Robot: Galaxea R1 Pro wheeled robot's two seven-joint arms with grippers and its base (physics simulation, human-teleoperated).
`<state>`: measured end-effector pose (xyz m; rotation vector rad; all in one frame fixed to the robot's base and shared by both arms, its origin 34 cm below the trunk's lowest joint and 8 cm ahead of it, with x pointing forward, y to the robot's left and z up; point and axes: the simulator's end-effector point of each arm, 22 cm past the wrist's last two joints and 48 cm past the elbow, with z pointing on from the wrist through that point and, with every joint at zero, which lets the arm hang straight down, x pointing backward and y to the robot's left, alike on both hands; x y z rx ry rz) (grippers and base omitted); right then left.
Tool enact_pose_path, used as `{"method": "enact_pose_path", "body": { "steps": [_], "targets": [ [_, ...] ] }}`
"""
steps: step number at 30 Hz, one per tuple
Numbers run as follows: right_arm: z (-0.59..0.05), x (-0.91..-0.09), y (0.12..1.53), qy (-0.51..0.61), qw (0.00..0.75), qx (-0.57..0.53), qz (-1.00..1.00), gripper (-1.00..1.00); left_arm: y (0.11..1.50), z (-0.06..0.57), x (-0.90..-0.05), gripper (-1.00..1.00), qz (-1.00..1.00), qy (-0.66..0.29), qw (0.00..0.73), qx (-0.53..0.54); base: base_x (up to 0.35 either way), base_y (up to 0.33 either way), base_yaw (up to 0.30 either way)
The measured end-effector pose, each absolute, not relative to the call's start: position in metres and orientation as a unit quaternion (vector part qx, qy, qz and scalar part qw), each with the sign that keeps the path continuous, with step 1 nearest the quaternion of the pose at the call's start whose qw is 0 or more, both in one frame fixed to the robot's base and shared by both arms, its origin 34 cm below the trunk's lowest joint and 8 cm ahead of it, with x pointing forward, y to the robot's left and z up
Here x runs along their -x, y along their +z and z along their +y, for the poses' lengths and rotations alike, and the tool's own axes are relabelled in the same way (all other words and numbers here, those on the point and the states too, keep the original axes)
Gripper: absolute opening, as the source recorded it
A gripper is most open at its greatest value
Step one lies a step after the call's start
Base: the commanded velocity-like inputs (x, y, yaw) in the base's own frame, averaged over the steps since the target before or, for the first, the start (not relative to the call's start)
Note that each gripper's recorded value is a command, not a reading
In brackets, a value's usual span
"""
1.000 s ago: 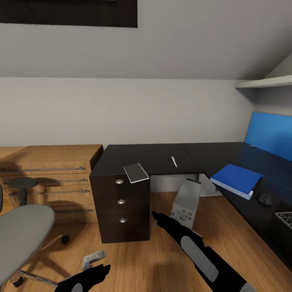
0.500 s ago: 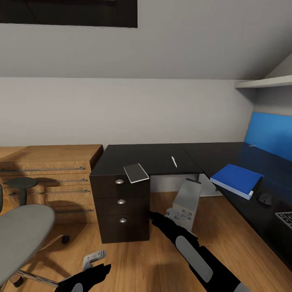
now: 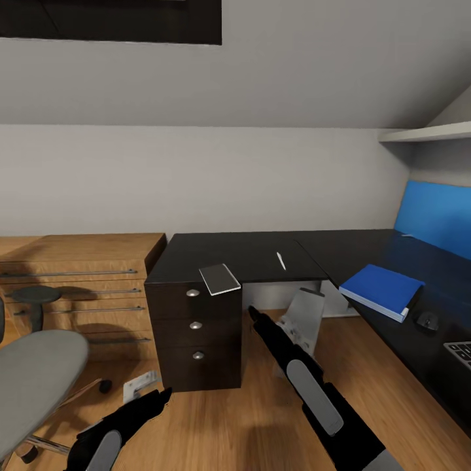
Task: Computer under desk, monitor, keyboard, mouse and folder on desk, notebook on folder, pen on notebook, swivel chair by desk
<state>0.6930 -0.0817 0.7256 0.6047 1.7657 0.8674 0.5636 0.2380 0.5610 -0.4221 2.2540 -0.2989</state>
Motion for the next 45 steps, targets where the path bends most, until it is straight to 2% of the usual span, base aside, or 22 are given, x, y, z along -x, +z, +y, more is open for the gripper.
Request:
{"method": "enact_pose_path", "body": {
  "steps": [7,27,45],
  "targets": [
    [-0.087,-0.699,0.740,0.400,0.519,-0.260,0.709,1.00,0.574,0.232,-0.565,1.00,0.884,-0.156,0.398,0.188,0.000,0.000,0.000],
    [-0.082,-0.697,0.709,0.396,0.500,-0.259,0.725,1.00,0.558,0.235,-0.560,1.00,0.890,-0.157,0.381,0.198,0.094,0.044,0.000],
    [-0.038,-0.681,0.721,0.425,0.493,-0.200,0.732,1.00,0.568,0.233,-0.562,1.00,0.890,-0.158,0.379,0.198,0.026,0.021,0.000]
  ]
}}
